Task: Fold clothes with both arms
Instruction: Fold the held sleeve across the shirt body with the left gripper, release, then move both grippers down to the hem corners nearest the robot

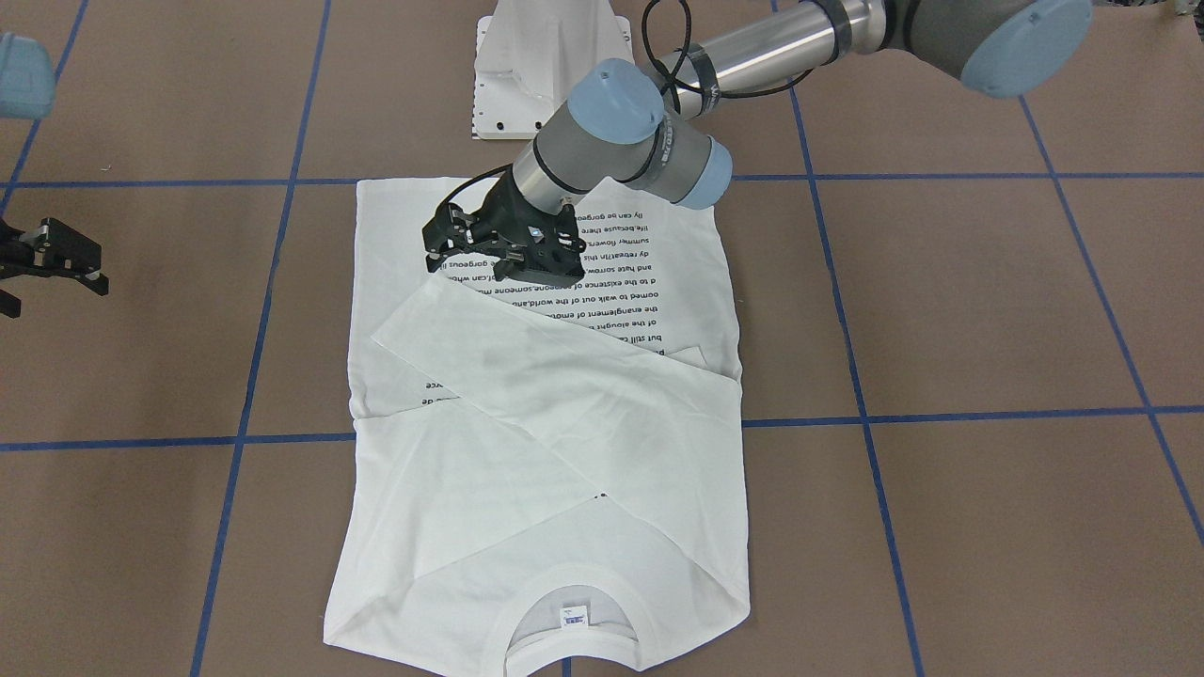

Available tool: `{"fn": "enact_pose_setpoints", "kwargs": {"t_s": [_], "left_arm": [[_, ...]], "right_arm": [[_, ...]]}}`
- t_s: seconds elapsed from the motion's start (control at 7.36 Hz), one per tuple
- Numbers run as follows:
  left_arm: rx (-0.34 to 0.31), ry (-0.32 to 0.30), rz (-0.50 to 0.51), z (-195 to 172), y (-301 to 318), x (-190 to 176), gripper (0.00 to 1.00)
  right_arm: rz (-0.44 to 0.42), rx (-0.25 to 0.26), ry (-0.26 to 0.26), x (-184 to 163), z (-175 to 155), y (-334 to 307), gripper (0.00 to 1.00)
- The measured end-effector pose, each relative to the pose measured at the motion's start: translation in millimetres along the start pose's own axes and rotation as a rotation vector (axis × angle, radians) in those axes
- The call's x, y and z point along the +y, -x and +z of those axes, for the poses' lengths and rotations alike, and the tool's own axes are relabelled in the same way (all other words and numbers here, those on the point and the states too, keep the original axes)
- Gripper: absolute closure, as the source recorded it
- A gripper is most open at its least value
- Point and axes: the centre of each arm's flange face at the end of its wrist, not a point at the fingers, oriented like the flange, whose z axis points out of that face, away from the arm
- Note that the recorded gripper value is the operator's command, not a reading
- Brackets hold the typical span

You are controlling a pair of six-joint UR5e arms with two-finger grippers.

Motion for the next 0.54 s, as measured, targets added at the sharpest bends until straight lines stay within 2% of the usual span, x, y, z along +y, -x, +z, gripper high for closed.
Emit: {"fn": "enact_pose_setpoints", "kwargs": {"t_s": [0.27,0.54], "left_arm": [[-0.071,-0.031,0.023,-60,51,-2,0.02],[-0.159,-0.050,0.085,-130,68,16,0.01]], "right_arm": [[0.059,-0.053,-0.050,7,15,35,0.00],[0.061,-0.067,-0.042,23,39,76,0.00]]}}
